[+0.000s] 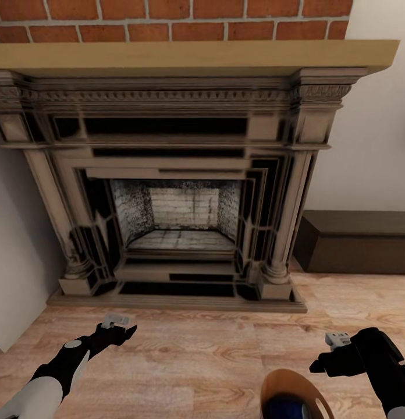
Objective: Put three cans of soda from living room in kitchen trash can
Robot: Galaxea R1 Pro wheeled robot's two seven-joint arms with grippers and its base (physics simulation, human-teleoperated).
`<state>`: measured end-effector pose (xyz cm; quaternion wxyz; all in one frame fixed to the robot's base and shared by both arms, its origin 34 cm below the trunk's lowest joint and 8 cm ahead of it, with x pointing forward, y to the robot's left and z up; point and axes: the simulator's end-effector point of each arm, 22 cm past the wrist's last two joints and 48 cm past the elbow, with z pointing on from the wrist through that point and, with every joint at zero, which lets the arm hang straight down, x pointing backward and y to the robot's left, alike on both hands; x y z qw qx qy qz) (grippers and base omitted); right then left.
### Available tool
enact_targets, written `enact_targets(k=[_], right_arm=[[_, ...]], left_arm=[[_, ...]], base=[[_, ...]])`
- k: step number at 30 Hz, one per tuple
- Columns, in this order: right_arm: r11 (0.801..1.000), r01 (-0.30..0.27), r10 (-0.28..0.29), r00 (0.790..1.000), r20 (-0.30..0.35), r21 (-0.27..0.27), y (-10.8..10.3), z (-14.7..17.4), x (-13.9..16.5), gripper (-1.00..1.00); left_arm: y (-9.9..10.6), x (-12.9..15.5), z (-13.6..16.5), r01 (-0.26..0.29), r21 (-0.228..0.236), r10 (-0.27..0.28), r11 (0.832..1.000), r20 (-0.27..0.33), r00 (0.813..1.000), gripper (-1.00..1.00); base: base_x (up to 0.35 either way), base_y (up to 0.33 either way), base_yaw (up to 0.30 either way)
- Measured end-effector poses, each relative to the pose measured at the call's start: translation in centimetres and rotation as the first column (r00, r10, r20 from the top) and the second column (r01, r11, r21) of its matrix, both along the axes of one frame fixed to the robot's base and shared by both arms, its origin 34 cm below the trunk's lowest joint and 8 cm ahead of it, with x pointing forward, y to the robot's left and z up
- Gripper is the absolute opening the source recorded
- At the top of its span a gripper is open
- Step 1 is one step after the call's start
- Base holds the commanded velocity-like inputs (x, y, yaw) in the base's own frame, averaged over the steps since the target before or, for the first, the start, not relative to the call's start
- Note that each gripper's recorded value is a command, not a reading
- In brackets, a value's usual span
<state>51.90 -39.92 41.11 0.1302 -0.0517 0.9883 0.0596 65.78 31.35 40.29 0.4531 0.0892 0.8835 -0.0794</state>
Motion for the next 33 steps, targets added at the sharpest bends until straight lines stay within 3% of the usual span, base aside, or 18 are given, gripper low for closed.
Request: enact_targets(k=[13,20,30,33], right_arm=[[1.000,-0.004,0.004,0.999,-0.041,0.017,0.7,1.1,-2.2,1.00],[0.999,-0.041,0.040,0.998,0.042,0.022,1.8,2.5,-2.6,1.00],[0.997,-0.069,0.068,0.996,0.062,0.017,4.1,3.7,-6.2,1.00],[0.995,-0.099,0.100,0.991,0.086,-0.015,3.8,3.9,-6.6,1.00]], left_arm=[[0.0,0.9,3.7,0.000,0.000,0.000,1.000,0.014,1.000,1.00],[0.0,1.4,5.6,0.000,0.000,0.000,1.000,0.020,1.000,1.00],[0.0,1.8,7.6,-0.004,0.005,0.004,1.000,0.018,1.000,1.00],[0.3,1.5,7.5,-0.021,0.013,0.021,1.000,0.001,1.000,1.00]], base=[[0.000,0.000,0.000],[0.000,0.000,0.000],[0.000,0.000,0.000],[0.000,0.000,0.000]])
